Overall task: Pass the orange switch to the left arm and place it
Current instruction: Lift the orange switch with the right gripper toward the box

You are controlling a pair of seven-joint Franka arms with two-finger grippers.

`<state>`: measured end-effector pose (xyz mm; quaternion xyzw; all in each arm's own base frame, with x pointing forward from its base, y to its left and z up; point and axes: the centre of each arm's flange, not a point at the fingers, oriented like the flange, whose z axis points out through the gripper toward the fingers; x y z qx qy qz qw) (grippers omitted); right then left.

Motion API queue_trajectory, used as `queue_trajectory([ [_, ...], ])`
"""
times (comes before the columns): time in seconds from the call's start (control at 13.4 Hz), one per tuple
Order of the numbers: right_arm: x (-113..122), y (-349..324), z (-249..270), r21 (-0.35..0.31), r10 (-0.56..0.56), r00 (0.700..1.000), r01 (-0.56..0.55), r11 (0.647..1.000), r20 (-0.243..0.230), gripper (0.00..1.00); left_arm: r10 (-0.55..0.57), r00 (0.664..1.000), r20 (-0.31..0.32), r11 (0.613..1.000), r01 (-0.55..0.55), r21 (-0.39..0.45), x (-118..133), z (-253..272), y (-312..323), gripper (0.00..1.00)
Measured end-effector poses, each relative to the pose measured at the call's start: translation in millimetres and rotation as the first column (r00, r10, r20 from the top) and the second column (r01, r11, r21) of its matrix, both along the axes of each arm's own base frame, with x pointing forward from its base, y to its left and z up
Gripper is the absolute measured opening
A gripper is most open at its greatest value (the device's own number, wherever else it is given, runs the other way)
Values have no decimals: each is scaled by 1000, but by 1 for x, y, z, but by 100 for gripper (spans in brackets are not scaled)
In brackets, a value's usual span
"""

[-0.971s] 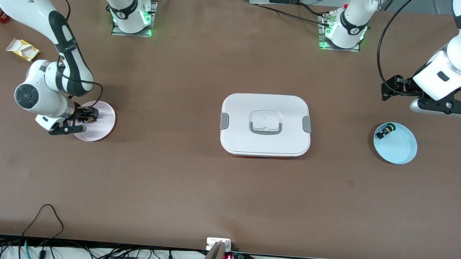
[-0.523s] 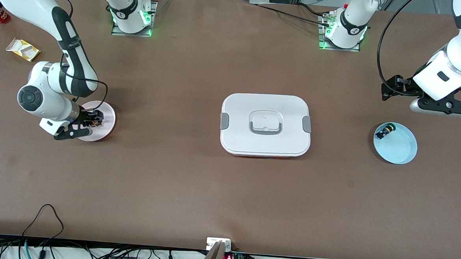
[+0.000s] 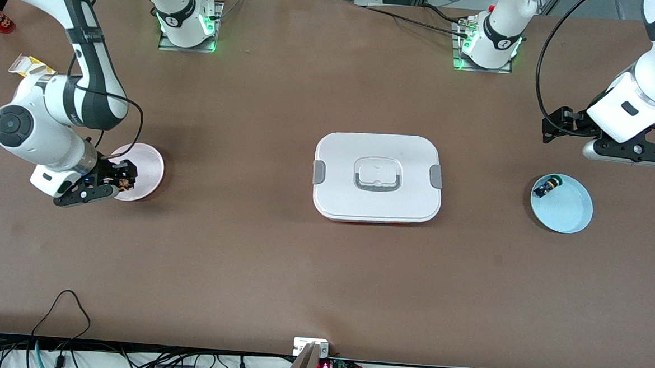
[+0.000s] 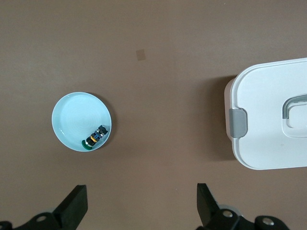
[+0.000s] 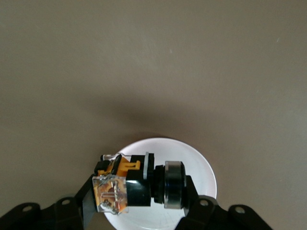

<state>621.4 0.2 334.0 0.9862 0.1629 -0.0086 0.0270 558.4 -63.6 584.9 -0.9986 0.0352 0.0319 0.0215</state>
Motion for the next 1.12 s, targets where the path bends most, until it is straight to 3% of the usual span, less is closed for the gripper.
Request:
queue_trajectory([
  [0.3,17,30,72,29,26,1000,-27,999,16,72,0,1000,0,1000,0,0,0,0,0,100],
  [0.67,19,39,105,64,97,993,-101,993,61,72,2,1000,0,1000,-2,0,0,0,1,100],
  [1.12,16,73,123,259,149,980,-178,949,128,72,5,1000,-4,1000,-5,1,0,0,3,100],
])
